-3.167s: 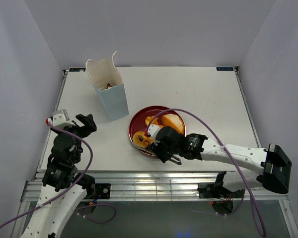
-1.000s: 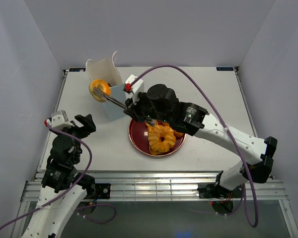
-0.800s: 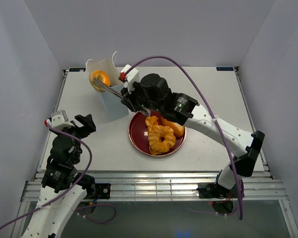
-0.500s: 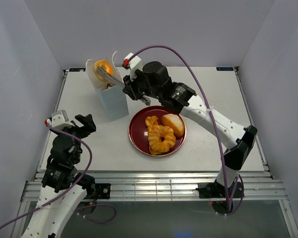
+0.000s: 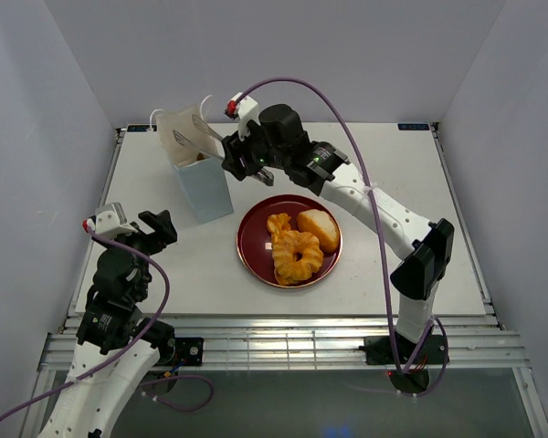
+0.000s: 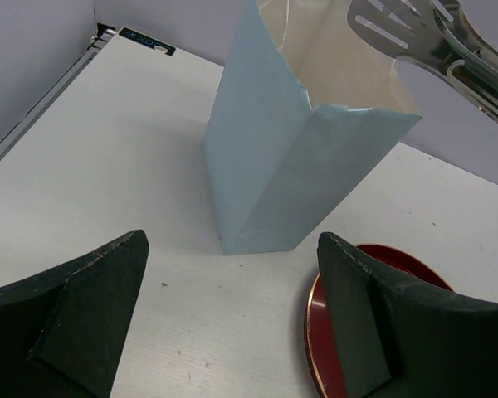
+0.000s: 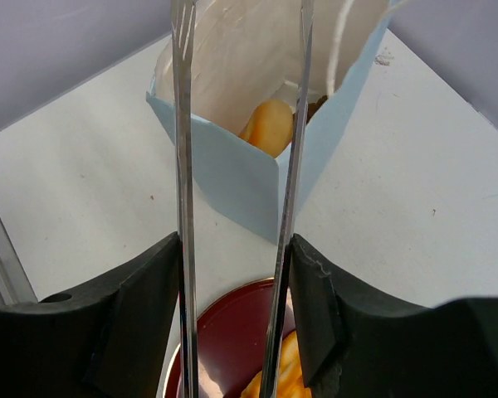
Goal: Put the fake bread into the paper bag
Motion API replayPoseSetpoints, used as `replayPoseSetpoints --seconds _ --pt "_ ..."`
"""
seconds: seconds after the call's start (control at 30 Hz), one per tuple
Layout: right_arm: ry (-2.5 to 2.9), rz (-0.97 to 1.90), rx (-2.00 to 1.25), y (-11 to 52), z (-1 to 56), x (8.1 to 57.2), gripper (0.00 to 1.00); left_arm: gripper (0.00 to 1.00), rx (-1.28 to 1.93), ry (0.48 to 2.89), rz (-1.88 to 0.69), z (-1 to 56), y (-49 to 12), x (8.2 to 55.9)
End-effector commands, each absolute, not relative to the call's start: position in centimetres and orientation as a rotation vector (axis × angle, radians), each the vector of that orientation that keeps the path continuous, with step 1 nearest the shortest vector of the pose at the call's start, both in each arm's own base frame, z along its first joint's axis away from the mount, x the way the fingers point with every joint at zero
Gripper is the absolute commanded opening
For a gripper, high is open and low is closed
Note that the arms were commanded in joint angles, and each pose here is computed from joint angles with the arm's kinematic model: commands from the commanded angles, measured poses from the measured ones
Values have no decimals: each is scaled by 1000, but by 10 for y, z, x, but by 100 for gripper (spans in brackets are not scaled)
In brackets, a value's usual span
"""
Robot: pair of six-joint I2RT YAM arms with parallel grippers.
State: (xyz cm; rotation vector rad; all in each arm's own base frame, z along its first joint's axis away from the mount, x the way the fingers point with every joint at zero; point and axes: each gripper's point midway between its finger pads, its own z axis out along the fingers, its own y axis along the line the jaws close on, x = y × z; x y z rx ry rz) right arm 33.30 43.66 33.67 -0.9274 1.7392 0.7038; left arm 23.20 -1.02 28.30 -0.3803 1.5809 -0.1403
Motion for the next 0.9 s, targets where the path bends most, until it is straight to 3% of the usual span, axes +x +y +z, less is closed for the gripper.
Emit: replayPoseSetpoints --seconds 0.0,0.27,0.57,0.87 --pt "1611 753 -886 433 391 328 58 93 -370 1597 -140 277 -13 235" --pt "1570 811 -867 406 420 297 54 93 -370 1597 -140 278 -13 235" --pt "1534 877 -841 350 416 241 54 93 -372 1595 -140 278 -13 235" --pt "1710 743 -770 290 326 221 54 93 -378 1596 -131 277 -11 235"
